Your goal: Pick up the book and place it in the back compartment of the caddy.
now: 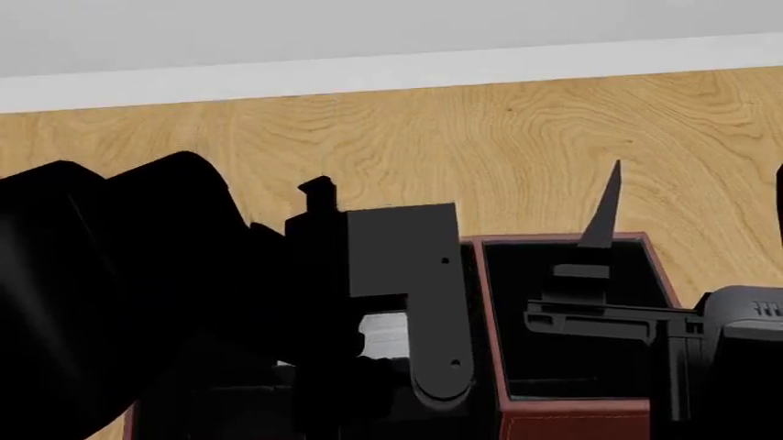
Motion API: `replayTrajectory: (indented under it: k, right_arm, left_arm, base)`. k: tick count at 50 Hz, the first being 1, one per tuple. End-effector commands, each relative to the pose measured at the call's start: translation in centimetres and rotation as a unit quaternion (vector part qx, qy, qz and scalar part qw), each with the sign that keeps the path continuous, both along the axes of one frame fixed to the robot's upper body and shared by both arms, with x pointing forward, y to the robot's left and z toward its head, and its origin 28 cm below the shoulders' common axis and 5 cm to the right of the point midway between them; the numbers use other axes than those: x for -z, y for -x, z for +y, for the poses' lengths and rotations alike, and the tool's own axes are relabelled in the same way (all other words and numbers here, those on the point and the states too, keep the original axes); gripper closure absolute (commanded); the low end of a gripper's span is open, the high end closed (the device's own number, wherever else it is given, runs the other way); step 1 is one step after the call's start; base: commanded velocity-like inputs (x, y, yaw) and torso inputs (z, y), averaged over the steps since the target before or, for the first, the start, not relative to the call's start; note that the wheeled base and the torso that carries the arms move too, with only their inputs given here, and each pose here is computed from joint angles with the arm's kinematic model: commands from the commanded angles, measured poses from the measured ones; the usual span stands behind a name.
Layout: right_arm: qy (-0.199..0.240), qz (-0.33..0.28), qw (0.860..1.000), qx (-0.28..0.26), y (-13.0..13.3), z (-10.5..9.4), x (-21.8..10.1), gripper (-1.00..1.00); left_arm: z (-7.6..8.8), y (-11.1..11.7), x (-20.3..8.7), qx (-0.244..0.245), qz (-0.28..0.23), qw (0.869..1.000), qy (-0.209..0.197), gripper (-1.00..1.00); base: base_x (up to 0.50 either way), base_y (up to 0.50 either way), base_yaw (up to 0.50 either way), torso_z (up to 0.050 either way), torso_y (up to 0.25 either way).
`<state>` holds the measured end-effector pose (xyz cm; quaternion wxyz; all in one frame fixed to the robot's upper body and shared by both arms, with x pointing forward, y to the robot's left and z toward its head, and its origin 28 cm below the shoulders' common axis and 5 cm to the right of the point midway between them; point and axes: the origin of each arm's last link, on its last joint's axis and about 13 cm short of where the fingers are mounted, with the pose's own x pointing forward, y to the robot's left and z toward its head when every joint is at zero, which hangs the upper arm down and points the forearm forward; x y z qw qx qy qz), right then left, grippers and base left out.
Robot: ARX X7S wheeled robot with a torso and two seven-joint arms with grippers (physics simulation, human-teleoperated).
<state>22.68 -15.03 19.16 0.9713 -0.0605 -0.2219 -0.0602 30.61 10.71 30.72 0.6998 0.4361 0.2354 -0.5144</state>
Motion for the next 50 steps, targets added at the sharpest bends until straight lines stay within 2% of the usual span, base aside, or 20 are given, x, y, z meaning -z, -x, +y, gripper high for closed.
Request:
replayTrajectory:
  k: [1,7,50]
  right_arm:
    - [0.001,0.002,1.000,-0.001,-0.1,0.1,0.1,-1.00]
    - [0.001,0.004,1.000,-0.001,-0.2,0.1,0.1,-1.00]
    - [0.004,0.011,1.000,0.005,-0.5,0.0,0.5,-1.00]
  left_arm:
    - [0.1,-0.3,0.4,-0.008,-0.017,1.000,0.006,1.00]
    - [0.0,-0.5,0.8,-0.006,-0.014,1.000,0.014,1.00]
    - [-0.8,-3.2,4.1,0.006,-0.020,1.000,0.001,1.00]
  base:
    - [0.00,0.00,0.00,0.000,0.000]
    - [0.00,0.00,0.00,0.000,0.002]
    - [0.00,0.00,0.00,0.000,0.001]
